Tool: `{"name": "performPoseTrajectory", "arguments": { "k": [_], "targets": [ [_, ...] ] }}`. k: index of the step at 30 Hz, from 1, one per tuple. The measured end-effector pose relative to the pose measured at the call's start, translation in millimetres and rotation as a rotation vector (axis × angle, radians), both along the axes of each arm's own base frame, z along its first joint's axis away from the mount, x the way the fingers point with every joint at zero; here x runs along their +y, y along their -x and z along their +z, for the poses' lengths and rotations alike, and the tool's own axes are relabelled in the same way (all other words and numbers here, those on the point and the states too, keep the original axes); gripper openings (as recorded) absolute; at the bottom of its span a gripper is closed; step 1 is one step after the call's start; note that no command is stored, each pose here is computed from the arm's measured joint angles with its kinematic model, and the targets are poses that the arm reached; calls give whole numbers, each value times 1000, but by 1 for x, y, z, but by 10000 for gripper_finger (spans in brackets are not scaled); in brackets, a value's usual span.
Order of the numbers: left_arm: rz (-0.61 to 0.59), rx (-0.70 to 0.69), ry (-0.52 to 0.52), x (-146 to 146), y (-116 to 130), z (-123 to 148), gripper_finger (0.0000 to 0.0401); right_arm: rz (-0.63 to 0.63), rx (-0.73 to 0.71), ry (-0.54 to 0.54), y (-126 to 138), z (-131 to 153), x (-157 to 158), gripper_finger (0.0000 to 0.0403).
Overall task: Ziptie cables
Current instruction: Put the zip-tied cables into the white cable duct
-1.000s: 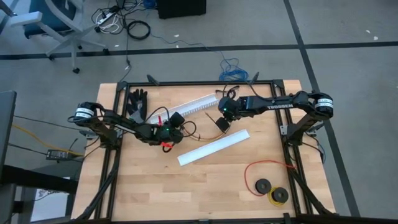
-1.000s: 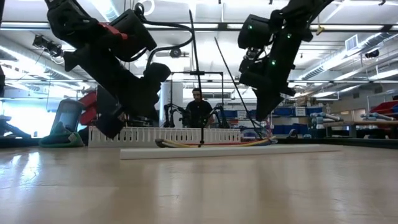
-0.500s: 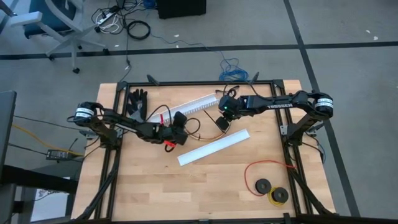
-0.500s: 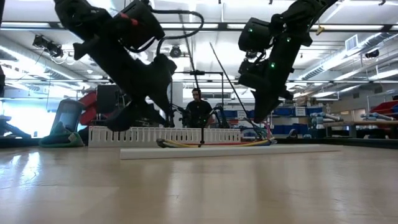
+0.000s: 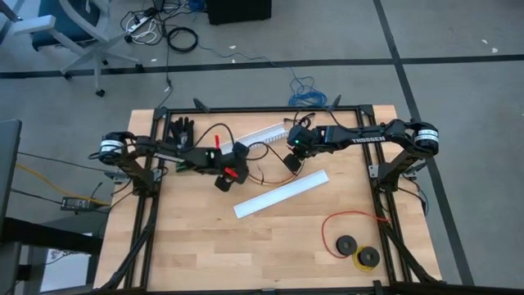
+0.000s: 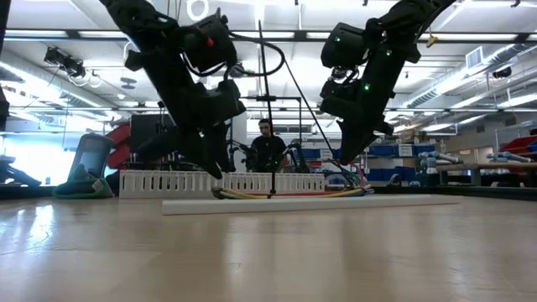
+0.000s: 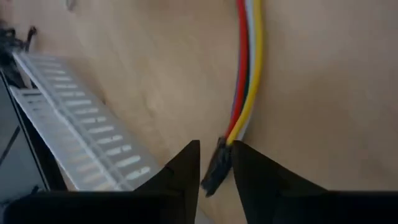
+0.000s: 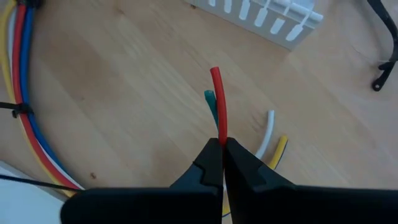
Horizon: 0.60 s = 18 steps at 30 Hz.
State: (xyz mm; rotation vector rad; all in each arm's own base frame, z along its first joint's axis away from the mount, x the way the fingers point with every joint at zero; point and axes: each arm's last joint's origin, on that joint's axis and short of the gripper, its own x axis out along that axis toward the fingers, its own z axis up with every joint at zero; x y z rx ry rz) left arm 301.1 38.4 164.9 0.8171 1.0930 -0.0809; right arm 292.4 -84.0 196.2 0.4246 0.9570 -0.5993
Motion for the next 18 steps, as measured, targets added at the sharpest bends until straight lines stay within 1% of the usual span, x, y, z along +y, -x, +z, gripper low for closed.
{"name": "performPoseTrajectory", "arguments": {
  "k": [4,10,13,18],
  "targets": [
    [8,44,-7,9,3,-4,90,5,1,2,0,0,0,0],
    [-17,120,-9,10,0,-23,88,14,-2,7,0,0,0,0],
    [-29,147,-58,11,-4,-32,87,15,-4,5,-1,0,0,0],
    [-19,132,-165,10,-9,-34,84,19,-5,0,-1,0,0,0]
  ]
}}
